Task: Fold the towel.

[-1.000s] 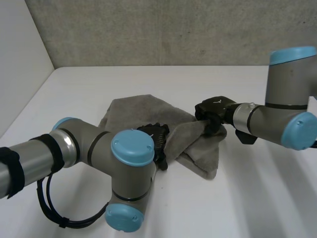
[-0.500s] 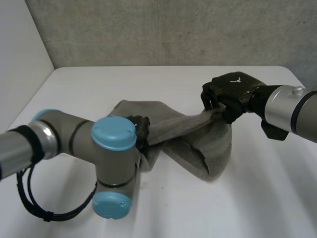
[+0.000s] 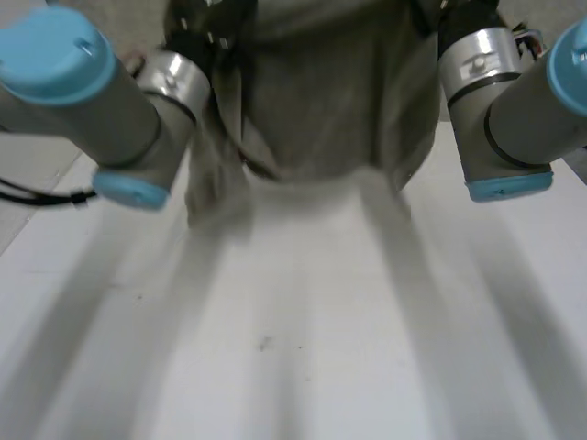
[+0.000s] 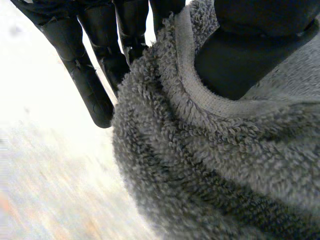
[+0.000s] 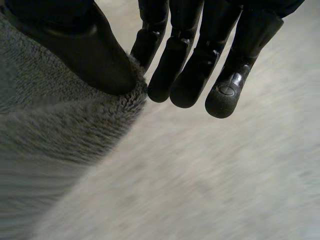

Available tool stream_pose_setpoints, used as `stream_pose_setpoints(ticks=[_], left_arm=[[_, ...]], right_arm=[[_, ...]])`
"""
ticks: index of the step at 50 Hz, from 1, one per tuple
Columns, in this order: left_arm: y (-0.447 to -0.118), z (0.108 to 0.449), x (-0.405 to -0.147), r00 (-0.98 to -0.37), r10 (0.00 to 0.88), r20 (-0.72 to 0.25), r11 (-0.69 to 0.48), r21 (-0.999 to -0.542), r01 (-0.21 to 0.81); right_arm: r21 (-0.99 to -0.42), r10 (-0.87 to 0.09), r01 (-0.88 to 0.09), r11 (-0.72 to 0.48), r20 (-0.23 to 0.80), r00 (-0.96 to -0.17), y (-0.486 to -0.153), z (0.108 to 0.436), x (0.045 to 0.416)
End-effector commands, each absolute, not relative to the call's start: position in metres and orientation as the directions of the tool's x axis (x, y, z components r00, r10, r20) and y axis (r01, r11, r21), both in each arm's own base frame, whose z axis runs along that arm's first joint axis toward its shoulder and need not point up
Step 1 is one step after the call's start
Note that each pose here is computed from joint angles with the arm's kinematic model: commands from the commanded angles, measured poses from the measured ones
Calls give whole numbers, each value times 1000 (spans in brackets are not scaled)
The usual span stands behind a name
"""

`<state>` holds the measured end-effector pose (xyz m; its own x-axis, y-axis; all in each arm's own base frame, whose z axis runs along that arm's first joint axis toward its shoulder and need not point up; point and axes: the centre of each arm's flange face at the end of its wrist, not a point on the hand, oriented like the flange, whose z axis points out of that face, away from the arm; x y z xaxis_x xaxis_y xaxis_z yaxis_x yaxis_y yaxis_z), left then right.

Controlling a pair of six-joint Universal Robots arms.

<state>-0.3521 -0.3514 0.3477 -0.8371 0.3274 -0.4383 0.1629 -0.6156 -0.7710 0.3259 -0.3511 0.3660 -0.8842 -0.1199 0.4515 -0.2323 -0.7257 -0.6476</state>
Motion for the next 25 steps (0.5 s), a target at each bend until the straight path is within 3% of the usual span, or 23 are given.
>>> stream_pose_setpoints(ticks=[1, 2, 3, 4, 5, 6, 7, 8, 9, 11, 12, 14, 19, 25], left_arm=[[-347, 357, -338, -846, 390, -364, -573, -815, 87], [-344, 340, -332, -837, 436, -332, -488, -868, 90], [-339, 320, -323, -829, 472, -299, -392, -914, 106], [-339, 320, -323, -829, 473, -299, -391, -914, 107], [-332, 298, -316, -816, 511, -271, -291, -948, 132], [-321, 273, -312, -791, 558, -251, -196, -966, 169], [-321, 273, -312, -790, 559, -251, -195, -966, 169], [-308, 249, -309, -763, 603, -231, -108, -972, 209], [-308, 249, -309, -763, 603, -231, -107, -972, 210], [-282, 205, -300, -726, 662, -184, 58, -954, 295], [-282, 205, -300, -726, 662, -184, 59, -954, 295], [-260, 177, -290, -706, 692, -152, 173, -914, 366], [-238, 163, -282, -681, 721, -130, 253, -865, 433], [-225, 175, -280, -671, 729, -131, 245, -866, 435]], right_arm=[[-740, -254, -285, -610, 523, -813, -331, 326, 328], [-785, -351, -327, -526, 550, -758, -322, 303, 329], [-785, -352, -327, -525, 551, -757, -322, 302, 329], [-821, -452, -372, -434, 555, -698, -312, 279, 328], [-843, -548, -417, -340, 538, -641, -301, 257, 326], [-843, -549, -418, -339, 538, -640, -301, 257, 326], [-849, -630, -470, -241, 505, -590, -290, 236, 320], [-837, -693, -525, -154, 470, -546, -280, 217, 314], [-837, -694, -525, -153, 470, -546, -280, 216, 314], [-813, -746, -575, -91, 438, -502, -268, 202, 308], [-787, -783, -616, -45, 411, -468, -258, 192, 302], [-762, -804, -647, -12, 392, -447, -251, 186, 296], [-730, -833, -682, 50, 346, -432, -237, 181, 287], [-769, -814, -639, 25, 355, -459, -229, 209, 284]])
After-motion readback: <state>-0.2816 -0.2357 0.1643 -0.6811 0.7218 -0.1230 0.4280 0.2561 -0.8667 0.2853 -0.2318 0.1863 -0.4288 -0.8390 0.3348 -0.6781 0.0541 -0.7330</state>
